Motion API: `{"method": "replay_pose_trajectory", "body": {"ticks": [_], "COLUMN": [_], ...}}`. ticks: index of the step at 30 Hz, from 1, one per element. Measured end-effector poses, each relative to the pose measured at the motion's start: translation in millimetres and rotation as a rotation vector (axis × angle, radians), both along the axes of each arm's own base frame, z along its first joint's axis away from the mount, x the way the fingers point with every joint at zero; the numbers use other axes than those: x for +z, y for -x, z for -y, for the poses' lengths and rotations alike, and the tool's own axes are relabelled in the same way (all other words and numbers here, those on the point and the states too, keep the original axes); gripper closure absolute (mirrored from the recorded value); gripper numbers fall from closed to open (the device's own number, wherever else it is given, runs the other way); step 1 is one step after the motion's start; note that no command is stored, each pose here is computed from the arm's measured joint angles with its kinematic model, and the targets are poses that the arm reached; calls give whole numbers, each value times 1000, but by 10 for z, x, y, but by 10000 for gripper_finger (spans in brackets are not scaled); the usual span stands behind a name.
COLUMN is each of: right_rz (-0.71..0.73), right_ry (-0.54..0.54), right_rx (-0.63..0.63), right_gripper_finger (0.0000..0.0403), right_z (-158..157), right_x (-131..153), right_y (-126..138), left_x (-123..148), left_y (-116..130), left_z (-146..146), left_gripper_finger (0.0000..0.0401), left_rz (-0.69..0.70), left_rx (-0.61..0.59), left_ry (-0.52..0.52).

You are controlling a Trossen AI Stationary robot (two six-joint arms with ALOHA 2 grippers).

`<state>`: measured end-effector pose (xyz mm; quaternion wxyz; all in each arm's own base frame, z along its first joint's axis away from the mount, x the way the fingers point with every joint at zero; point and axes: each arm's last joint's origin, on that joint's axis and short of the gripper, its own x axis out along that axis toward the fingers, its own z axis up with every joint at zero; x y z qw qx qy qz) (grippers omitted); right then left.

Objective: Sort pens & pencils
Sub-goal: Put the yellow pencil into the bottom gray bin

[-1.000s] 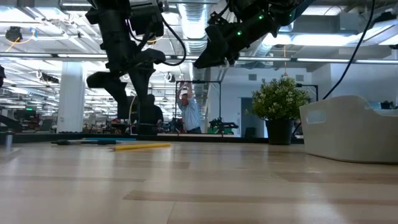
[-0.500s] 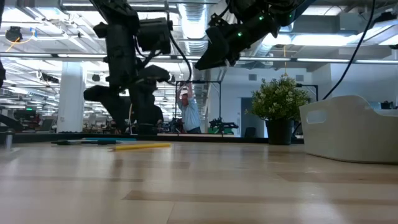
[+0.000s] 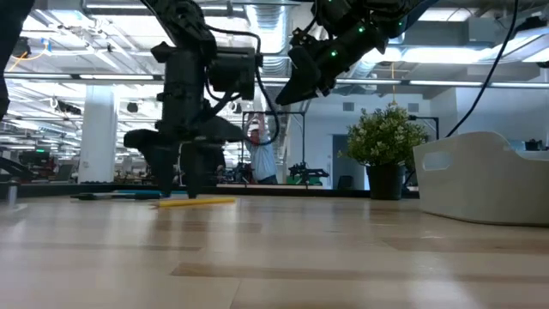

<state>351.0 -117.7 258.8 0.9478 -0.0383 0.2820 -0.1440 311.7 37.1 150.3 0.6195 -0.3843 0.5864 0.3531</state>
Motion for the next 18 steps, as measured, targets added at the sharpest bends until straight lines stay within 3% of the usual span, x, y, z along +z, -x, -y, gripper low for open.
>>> {"method": "replay_pose_trajectory", "body": {"ticks": [18], "right_rz": [0], "right_ry": [0], "right_rx": [-1], "right_gripper_finger": [269], "right_z": [4], "right_x": [1], "right_y": [2], "left_x": [-107], "left_y": [-11], "left_z": [18], "left_gripper_finger": [183], "left_rz": [-38], "left_rx": [-23], "left_ry": [62]}}
